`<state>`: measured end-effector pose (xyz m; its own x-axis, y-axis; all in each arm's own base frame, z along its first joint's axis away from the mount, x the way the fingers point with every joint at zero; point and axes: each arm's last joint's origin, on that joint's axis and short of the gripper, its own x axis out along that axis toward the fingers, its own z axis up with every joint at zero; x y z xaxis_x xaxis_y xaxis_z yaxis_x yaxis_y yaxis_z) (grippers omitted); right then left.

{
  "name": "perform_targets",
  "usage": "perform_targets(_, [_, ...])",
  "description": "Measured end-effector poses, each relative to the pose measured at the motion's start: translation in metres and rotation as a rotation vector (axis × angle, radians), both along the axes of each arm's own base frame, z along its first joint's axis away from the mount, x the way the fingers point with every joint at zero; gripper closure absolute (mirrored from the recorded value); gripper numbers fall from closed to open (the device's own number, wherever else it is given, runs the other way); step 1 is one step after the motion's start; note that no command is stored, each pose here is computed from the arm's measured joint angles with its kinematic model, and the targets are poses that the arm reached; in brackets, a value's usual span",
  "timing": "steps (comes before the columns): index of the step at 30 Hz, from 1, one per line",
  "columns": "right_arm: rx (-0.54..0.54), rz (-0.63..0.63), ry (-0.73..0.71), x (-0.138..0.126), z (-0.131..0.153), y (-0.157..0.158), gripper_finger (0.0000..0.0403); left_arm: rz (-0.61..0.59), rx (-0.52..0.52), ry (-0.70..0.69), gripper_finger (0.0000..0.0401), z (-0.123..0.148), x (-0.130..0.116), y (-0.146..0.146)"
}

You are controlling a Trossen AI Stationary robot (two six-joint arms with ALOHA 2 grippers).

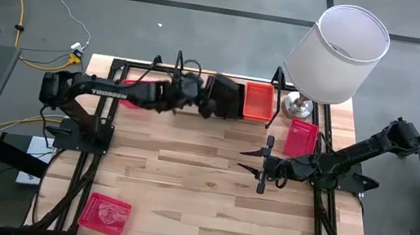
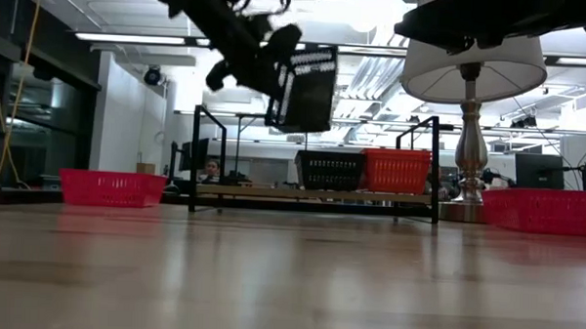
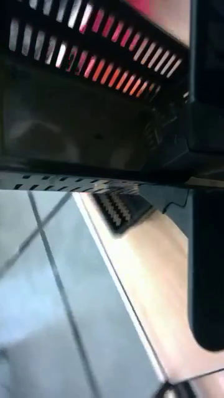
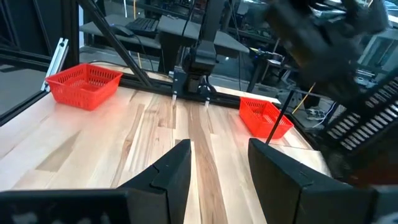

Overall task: Stack baskets on shelf by color
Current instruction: Stack the black basket on top of the black baskets on the shelf

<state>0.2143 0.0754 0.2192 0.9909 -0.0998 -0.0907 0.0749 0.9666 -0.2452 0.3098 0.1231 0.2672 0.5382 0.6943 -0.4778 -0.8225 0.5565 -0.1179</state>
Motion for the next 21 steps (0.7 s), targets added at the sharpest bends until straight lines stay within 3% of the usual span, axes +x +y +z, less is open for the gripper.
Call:
perform_targets(3, [-0.002, 0.0, 0.002, 0.0, 0.0, 0.0, 0.0254, 0.09, -0.103, -0.092, 0.0399, -0.005, -0.004, 0.018])
perform_targets(9, [-0.001, -0.008, -0.001, 0.0, 0.0, 0.0, 0.0254, 0.056, -0.203, -0.178, 0.04, -0.002, -0.003, 0.026])
perform_targets(21, [0.017, -0.012, -0.004, 0.0, 0.0, 0.0, 0.0254, 0.093, -0.163, -0.247, 0.04, -0.008, 0.016, 0.014])
